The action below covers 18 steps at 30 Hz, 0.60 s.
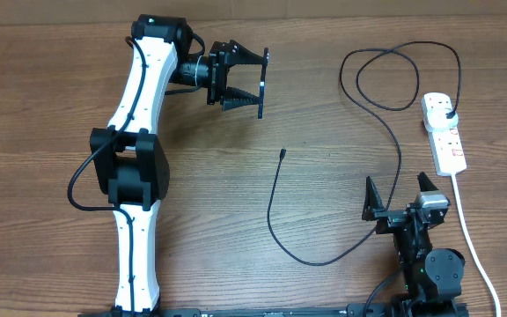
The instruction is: Plug charger to phone and switch on socket
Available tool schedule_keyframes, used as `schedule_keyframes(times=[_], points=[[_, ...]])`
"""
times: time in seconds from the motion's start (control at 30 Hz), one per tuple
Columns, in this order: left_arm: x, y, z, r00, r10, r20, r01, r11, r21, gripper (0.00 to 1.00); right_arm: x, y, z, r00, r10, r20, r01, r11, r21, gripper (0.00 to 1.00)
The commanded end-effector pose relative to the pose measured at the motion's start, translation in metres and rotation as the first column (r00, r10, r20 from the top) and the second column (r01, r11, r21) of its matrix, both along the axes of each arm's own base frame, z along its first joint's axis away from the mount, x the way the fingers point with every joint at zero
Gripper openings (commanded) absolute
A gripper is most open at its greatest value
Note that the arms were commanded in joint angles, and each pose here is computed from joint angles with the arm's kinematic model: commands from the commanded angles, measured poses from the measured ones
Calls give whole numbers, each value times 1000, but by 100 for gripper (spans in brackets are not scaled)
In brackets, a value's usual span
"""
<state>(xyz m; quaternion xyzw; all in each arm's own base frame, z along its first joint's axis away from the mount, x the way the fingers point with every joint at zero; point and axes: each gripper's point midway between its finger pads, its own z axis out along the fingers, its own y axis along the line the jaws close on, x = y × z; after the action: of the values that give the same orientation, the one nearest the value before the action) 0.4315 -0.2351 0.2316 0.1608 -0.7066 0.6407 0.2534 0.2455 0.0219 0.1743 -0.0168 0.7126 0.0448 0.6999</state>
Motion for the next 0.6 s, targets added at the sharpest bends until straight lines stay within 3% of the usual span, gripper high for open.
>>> schedule_keyframes(times=[0.0,0.07,0.13,0.2,0.4,0.57], points=[[3,1,19,1000,17,8,-16,998,-62,71,-2,16,10,994,95,51,-96,995,5,100],[3,1,19,1000,17,8,-16,998,-62,71,-18,63,3,928,373,21,-373,927,30,100],[3,1,19,1000,17,2,-17,998,-61,71,-43,100,3,799,601,17,-600,796,84,100],[3,1,19,1000,16,-14,-17,998,-59,71,-52,108,13,755,654,55,-656,752,61,100],[3,1,19,999,17,-41,-19,998,-55,71,-59,104,71,747,630,213,-657,748,93,100],[3,2,19,999,18,-40,-20,998,-55,71,-34,77,65,886,462,38,-459,863,212,100]])
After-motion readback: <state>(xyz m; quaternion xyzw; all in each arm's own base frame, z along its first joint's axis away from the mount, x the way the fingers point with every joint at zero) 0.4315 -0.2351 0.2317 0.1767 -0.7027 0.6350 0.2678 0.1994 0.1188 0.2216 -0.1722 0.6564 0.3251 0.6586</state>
